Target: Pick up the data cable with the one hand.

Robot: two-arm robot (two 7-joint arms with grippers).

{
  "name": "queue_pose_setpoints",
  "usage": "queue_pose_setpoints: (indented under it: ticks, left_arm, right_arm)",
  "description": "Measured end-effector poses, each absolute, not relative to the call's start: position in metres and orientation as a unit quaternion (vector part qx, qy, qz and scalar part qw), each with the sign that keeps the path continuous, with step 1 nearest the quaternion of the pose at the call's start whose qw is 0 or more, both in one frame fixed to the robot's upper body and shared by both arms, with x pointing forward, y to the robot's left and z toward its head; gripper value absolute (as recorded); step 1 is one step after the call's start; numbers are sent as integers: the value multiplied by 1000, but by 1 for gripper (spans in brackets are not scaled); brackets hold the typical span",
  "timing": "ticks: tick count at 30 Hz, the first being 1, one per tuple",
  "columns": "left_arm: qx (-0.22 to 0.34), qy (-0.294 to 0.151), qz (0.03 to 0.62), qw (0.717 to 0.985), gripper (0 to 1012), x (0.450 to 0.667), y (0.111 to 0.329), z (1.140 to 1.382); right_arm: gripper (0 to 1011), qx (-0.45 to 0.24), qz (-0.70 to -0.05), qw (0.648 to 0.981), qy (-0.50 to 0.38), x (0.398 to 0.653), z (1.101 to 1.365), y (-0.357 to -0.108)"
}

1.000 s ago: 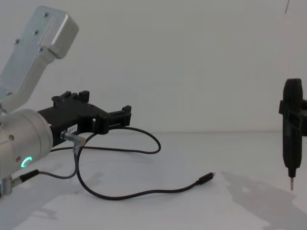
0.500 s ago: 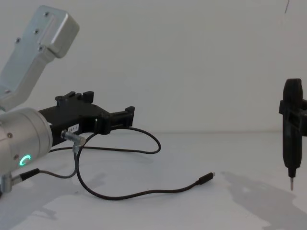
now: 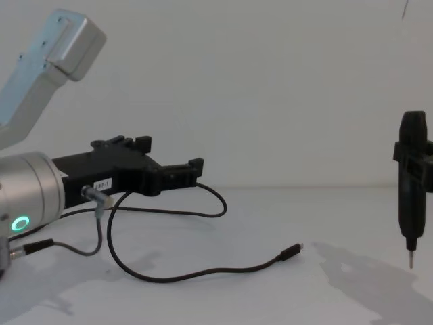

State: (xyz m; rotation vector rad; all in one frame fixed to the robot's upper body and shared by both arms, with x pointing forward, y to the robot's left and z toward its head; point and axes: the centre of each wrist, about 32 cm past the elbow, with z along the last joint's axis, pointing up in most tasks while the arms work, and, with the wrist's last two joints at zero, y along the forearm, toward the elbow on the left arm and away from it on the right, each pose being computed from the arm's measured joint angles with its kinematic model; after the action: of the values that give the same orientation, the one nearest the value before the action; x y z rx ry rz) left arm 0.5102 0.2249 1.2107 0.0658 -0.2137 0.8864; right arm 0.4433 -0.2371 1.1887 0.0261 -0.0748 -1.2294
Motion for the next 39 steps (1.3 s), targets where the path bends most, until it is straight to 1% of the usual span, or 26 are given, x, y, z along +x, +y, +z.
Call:
queue_pose_setpoints:
  ticks: [10,13,17,26,39]
  left_arm:
    - [33,-79,364,927,1001,521,242,1211]
    - [37,-67,336,939,1001,526,251,1210]
    - [41,-55,314,947,1001,531,259,1210]
    - [57,-41,294,953,1001,540,274,1210]
    - [82,-22,268,960,1001,556,282,1208]
  right_arm:
    - [279,12,-577,816,-35,443,1189,-237]
    - [279,12,-577,816,-35,443,1189,-237]
    - [279,12,-577,816,-35,443,1189,-237]
    - [279,12,-577,816,-35,443,1189,-237]
    - [279,12,-577,816,-35,443,1189,-237]
